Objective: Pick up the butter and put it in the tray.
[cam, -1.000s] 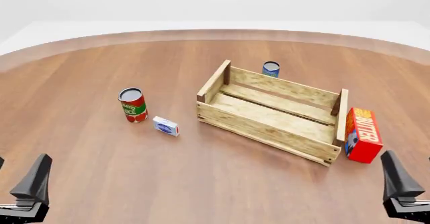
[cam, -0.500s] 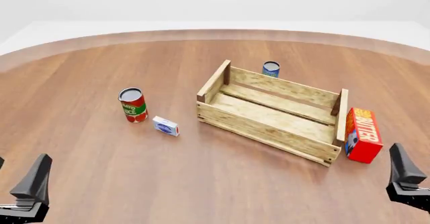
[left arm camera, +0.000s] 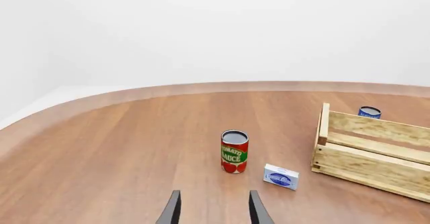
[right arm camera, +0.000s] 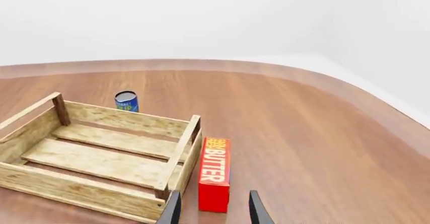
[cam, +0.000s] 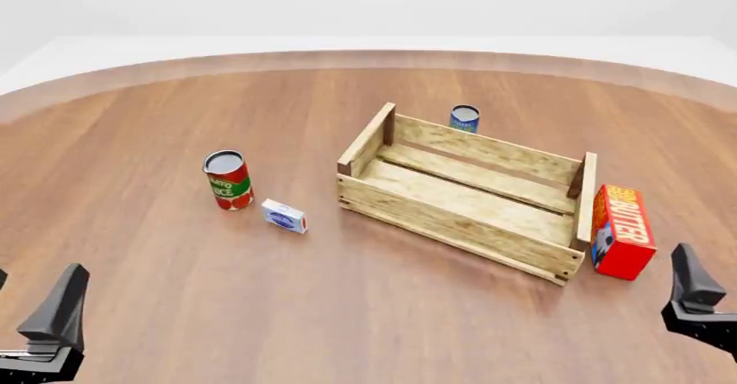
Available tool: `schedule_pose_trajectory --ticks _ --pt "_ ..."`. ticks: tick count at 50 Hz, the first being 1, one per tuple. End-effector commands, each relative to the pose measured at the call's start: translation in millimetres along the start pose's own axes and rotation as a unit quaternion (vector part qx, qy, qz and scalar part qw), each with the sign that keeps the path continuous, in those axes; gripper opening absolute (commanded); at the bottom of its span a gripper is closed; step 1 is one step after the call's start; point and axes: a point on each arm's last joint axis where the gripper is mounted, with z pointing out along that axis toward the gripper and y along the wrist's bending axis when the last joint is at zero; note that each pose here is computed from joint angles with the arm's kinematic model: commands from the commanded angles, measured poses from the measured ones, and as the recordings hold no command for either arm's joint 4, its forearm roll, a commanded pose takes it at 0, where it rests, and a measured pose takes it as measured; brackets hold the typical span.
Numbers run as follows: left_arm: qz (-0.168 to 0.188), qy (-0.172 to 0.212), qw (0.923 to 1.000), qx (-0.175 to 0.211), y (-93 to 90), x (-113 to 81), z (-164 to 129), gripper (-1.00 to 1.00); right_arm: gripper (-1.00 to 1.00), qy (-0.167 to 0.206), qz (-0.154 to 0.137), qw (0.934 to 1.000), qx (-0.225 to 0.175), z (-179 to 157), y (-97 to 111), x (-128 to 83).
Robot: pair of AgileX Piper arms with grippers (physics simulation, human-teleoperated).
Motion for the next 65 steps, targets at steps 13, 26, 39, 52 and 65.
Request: schedule_pose_trajectory --ticks 13,26,39,52,65 --pt "0.0 0.0 1.0 0.0 0.0 0.0 0.0 1.0 1.0 0.025 0.003 0.9995 0.018 16.4 -3.8 7.6" --pt "0.0 0.0 1.0 0.0 0.0 0.0 0.0 1.0 1.0 0.038 0.004 0.9992 0.015 25.8 -3.3 11.9" --pt "0.0 0.0 1.0 0.0 0.0 0.0 0.0 1.0 1.0 0.051 0.011 0.9985 0.013 36.9 -2.9 18.0" --pt "0.0 0.0 1.0 0.0 0.0 0.0 0.0 1.0 1.0 0.053 0.014 0.9984 0.01 47.3 -2.0 23.1" --pt "0.0 0.0 1.0 0.0 0.0 0.0 0.0 1.0 1.0 0.061 0.013 0.998 0.01 56.2 -2.2 30.2"
